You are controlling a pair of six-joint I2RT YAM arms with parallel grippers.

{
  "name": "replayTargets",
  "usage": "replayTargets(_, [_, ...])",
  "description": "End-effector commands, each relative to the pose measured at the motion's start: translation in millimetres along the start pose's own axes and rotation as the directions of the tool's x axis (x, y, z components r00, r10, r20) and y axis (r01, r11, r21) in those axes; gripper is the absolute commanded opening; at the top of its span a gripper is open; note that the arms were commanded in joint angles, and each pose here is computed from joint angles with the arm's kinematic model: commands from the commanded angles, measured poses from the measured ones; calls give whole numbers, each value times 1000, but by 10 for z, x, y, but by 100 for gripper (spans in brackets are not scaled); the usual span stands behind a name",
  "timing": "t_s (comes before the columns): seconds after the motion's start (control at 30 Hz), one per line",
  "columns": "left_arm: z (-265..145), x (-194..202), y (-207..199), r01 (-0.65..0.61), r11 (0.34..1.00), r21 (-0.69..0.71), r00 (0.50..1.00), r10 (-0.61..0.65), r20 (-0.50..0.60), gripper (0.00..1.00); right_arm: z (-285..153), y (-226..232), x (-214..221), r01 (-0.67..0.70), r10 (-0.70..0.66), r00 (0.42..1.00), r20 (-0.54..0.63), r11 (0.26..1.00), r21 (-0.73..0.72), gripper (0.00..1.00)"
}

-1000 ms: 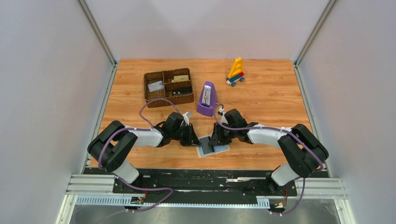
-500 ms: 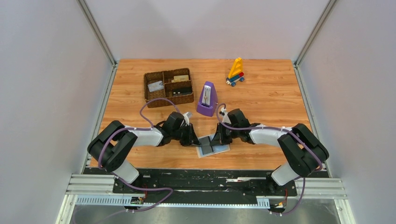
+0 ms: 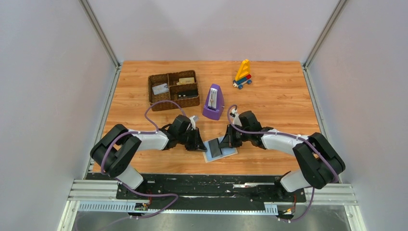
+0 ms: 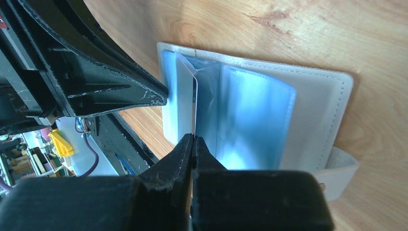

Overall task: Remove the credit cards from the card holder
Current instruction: Remove the credit card from the card holder.

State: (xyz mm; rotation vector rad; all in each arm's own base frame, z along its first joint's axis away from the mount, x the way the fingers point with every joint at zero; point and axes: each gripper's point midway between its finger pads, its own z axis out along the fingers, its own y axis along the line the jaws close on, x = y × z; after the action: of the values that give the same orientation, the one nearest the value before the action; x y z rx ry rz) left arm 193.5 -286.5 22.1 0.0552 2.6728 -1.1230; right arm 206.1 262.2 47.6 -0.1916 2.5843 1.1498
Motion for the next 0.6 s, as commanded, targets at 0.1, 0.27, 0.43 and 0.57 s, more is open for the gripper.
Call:
replayTargets(0.1, [25, 94, 331, -17, 991, -133, 1000, 13, -25, 17, -108, 1, -87, 36, -37, 999, 33, 999, 28, 0])
replayTargets(0.27, [24, 104, 343, -16, 991, -135, 1000, 13, -26, 17, -179, 52, -97, 42, -41, 999, 30, 999, -18, 0])
replayTargets(0.43, [31, 121, 358, -15, 990, -138, 999, 11, -34, 17, -212, 126, -65, 40, -40, 999, -4, 996, -83, 0])
replayTargets(0.57, [26, 116, 346, -17, 991, -135, 999, 13, -33, 17, -264, 114, -96, 30, -29, 999, 14, 996, -80, 0])
